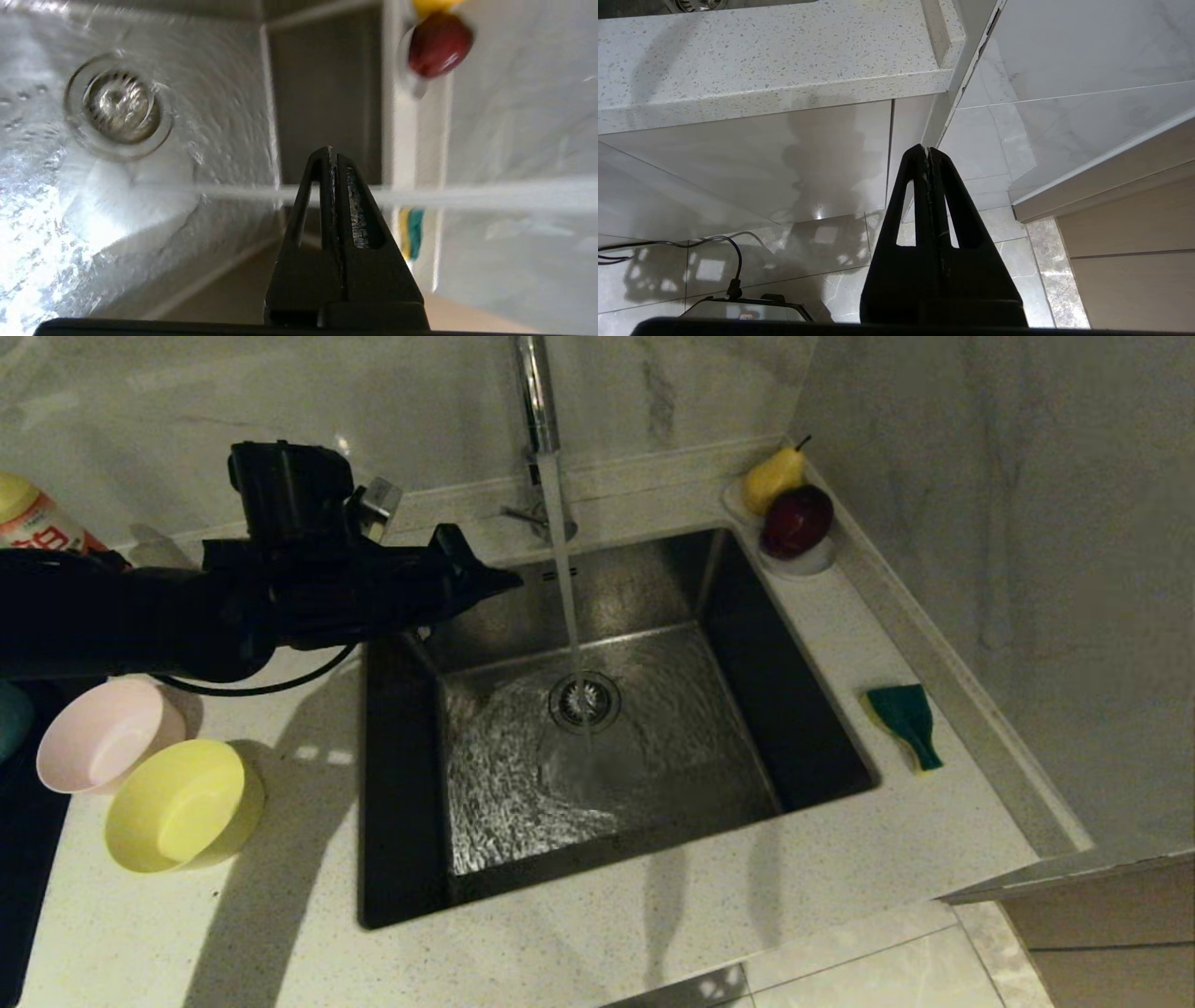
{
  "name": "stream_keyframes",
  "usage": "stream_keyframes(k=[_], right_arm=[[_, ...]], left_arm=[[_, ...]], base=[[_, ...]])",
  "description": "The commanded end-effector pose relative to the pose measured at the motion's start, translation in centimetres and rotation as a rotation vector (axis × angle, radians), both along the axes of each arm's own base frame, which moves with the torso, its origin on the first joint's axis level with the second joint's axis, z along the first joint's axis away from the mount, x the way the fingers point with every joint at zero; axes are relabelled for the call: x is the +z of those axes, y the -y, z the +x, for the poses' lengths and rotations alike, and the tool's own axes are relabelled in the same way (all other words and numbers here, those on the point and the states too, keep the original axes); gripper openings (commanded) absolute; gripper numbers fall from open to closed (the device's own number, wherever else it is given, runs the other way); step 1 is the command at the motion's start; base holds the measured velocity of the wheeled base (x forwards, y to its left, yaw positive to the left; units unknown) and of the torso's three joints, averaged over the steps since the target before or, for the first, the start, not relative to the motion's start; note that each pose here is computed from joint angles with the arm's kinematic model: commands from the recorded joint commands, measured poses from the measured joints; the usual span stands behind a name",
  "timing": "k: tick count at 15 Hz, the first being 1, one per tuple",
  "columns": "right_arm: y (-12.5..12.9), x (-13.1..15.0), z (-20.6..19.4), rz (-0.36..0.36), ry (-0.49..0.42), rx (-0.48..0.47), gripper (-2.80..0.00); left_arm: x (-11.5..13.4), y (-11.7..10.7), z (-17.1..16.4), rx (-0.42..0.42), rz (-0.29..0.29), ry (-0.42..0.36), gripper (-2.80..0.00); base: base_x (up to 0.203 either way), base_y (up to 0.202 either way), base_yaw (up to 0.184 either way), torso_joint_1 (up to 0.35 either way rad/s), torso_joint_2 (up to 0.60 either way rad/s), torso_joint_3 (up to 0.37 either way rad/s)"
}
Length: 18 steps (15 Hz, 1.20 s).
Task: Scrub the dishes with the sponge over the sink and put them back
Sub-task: Turn off the faucet
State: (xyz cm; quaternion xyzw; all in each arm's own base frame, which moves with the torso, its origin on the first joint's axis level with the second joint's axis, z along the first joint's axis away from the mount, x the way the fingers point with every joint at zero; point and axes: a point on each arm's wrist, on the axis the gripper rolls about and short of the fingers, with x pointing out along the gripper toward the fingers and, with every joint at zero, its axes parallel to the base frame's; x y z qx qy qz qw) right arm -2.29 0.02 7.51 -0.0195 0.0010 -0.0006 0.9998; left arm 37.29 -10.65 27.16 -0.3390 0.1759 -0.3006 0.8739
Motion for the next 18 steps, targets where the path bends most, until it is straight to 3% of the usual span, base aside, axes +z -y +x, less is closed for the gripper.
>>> stream_keyframes(k=[1, 18], right_arm=[[0.0, 0.0, 0.0, -0.002, -0.001, 0.001, -2.80], [0.0, 0.0, 0.0, -0.001, -0.001, 0.000, -2.80]], left_arm=[[0.1, 0.2, 0.6, 0.000, -0.020, 0.016, -2.80], [1.1, 0.7, 4.4, 0.123, -0.063, 0.094, -2.80]], base=[[0.000, 0.000, 0.000, 0.000, 0.00, 0.000], [0.000, 0.000, 0.000, 0.000, 0.00, 0.000]])
